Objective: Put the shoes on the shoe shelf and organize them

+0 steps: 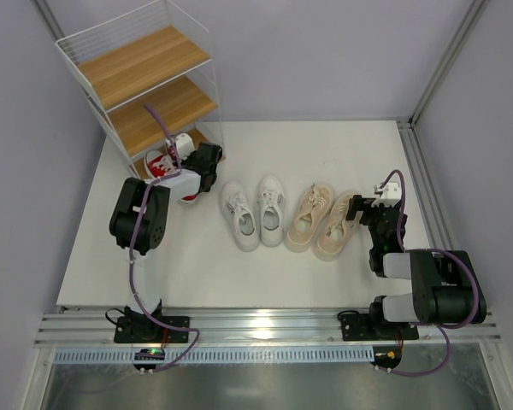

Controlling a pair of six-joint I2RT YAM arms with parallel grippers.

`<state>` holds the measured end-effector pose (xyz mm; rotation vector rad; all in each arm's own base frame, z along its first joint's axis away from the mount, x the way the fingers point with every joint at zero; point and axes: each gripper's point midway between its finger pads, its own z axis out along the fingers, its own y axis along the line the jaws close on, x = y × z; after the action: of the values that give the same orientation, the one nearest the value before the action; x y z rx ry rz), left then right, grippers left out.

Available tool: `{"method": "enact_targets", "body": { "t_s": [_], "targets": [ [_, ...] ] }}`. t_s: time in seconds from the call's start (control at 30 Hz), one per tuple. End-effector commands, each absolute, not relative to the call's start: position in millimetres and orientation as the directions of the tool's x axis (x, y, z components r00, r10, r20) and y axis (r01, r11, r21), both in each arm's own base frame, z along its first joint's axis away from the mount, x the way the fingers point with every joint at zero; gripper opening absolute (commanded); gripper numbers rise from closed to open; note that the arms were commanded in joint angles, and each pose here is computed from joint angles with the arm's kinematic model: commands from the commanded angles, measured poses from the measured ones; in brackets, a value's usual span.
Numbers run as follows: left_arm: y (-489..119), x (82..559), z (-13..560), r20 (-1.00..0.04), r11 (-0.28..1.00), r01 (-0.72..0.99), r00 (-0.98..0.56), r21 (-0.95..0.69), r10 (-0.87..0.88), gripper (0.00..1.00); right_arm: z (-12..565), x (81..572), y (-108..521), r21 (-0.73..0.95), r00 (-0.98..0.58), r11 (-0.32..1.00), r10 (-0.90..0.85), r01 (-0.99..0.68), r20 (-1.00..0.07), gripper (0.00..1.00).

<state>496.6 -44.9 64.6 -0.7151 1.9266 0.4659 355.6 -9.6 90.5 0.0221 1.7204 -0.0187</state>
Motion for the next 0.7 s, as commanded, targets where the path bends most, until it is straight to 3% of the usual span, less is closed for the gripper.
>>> {"method": "enact_targets", "body": {
  "t_s": [0.0,0.07,0.1,0.17,0.2,0.3,0.5,0.67],
  "targets": [
    [-38,525,115,-0.941,0.709,-0.694,-0.144,-0.125,-0.307,0.1,118,367,-9,-0.006,-0.049,1.0,-0.005,0.018,-0.999,0.97],
    [-40,525,115,-0.938,0.714,-0.688,-0.15,-0.128,-0.312,0.18,119,367,-9,-0.006,-0.048,1.0,-0.005,0.018,-0.999,0.97],
    [-41,524,115,-0.936,0.714,-0.688,-0.153,-0.13,-0.317,0.3,118,367,-9,-0.006,-0.049,1.0,-0.005,0.018,-0.999,0.97],
    [-42,523,121,-0.933,0.718,-0.681,-0.148,-0.145,-0.329,0.42,118,367,-9,-0.006,-0.051,1.0,-0.005,0.018,-0.999,0.97],
    [-43,522,120,-0.93,0.721,-0.677,-0.154,-0.147,-0.334,0.54,118,367,-9,-0.006,-0.049,1.0,-0.005,0.018,-0.999,0.97],
    [-47,519,130,-0.924,0.727,-0.664,-0.143,-0.177,-0.355,0.7,118,367,-9,-0.006,-0.049,1.0,-0.005,0.018,-0.999,0.97],
    [-56,502,149,-0.918,0.72,-0.665,-0.132,-0.198,-0.374,0.84,118,367,-9,-0.005,-0.049,1.0,-0.004,0.018,-0.999,0.98],
    [-67,493,158,-0.919,0.728,-0.656,-0.133,-0.199,-0.371,0.89,118,367,-9,-0.006,-0.049,1.0,-0.005,0.018,-0.999,0.97]
  ]
}}
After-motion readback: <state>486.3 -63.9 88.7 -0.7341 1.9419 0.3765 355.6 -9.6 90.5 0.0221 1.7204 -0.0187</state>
